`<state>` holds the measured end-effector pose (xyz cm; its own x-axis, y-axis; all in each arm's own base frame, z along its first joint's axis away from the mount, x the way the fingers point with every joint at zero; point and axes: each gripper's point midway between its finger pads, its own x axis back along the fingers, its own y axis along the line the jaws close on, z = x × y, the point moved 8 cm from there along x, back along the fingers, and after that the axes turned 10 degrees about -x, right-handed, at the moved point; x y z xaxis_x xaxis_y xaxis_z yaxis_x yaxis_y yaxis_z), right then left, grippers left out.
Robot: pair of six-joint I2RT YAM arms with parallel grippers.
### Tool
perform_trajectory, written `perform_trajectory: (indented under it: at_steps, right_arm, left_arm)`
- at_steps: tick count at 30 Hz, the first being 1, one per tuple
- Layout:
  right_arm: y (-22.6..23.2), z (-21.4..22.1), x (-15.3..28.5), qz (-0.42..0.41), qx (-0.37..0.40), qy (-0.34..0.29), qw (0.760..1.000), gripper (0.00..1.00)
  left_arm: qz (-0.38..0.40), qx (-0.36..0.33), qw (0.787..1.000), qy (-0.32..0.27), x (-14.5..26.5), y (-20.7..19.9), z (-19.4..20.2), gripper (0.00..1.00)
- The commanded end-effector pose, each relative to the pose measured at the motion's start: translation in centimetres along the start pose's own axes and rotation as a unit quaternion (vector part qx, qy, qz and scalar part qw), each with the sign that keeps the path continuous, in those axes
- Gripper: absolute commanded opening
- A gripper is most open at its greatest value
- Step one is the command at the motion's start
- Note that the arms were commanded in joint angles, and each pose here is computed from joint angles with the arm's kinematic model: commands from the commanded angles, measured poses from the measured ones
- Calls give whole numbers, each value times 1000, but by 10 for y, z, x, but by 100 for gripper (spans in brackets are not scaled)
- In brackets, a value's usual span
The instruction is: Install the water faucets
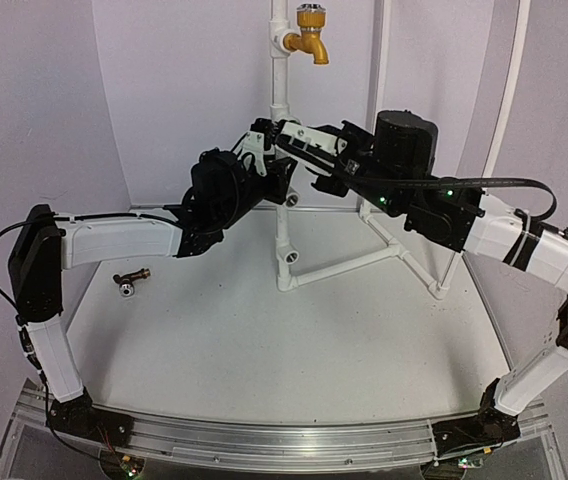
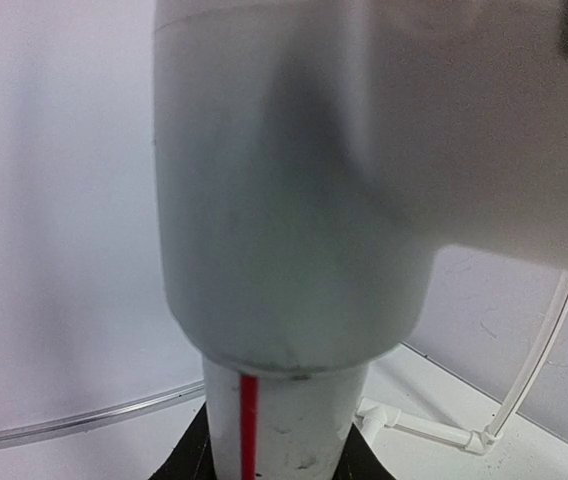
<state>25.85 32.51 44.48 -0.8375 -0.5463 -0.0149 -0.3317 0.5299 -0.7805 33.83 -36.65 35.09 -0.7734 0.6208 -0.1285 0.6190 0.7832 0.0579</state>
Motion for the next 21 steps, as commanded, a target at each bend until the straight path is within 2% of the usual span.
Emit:
perform_trajectory:
  at_steps: [1,12,21]
  right_arm:
    - [0,5,-13,31,-77,-7,997,0]
    - [-2,7,-13,22,-216,-35,976,0]
    - [-10,11,-11,25,-333,-40,942,0]
  left_arm:
    - [85,23,994,66,-1,-51,33,0]
    - [90,17,994,66,0,-56,31,0]
    - [91,14,993,69,3,-59,32,0]
